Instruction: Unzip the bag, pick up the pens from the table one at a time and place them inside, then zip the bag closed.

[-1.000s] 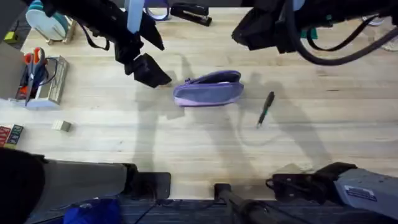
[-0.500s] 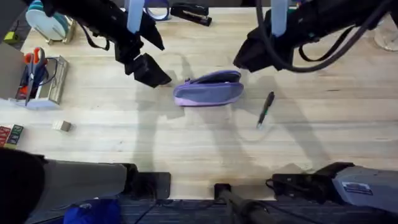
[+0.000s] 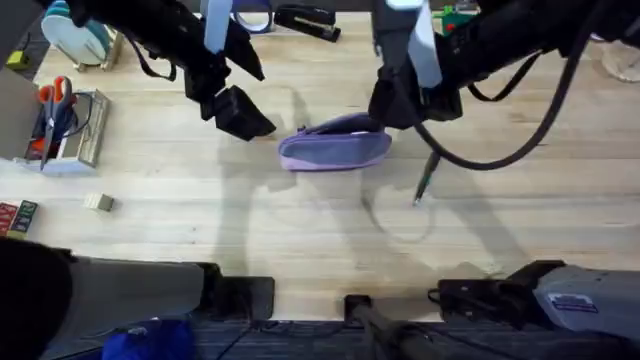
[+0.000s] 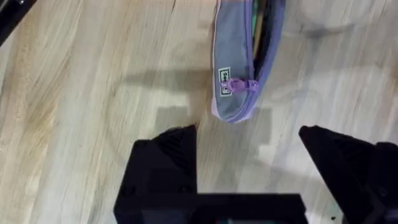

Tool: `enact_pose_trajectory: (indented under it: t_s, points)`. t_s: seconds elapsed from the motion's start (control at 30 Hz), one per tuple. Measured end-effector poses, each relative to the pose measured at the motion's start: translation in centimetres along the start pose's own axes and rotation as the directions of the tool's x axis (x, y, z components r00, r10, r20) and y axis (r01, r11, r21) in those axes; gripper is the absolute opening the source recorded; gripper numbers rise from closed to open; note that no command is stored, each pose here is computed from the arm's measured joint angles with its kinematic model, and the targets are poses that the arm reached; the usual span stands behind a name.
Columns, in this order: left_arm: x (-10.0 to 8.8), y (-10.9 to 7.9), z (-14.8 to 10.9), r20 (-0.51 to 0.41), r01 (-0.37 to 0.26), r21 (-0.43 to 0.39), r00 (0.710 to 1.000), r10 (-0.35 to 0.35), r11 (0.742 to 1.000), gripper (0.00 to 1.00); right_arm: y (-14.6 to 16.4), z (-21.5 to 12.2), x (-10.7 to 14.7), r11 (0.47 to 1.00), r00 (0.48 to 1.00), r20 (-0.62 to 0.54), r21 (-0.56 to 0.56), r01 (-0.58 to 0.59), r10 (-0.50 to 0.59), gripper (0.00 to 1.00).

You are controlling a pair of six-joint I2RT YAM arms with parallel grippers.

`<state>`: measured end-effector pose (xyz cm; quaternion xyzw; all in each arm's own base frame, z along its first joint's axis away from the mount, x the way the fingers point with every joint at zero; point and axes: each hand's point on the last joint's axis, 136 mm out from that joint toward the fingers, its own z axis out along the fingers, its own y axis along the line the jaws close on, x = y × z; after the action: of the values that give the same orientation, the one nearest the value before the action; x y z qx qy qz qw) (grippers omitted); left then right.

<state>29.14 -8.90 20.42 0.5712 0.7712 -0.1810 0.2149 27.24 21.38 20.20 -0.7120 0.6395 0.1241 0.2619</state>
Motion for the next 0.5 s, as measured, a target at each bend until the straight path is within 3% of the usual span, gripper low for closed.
enact_pose_trajectory:
  t_s: [0.5]
  points:
    - [0.0,0.0,0.0,0.0,0.0,0.0,1.0,0.0,1.0,0.993,-0.46,0.02,0.28,0.995,0.995,-0.036,0.033,-0.091,0.093,0.028]
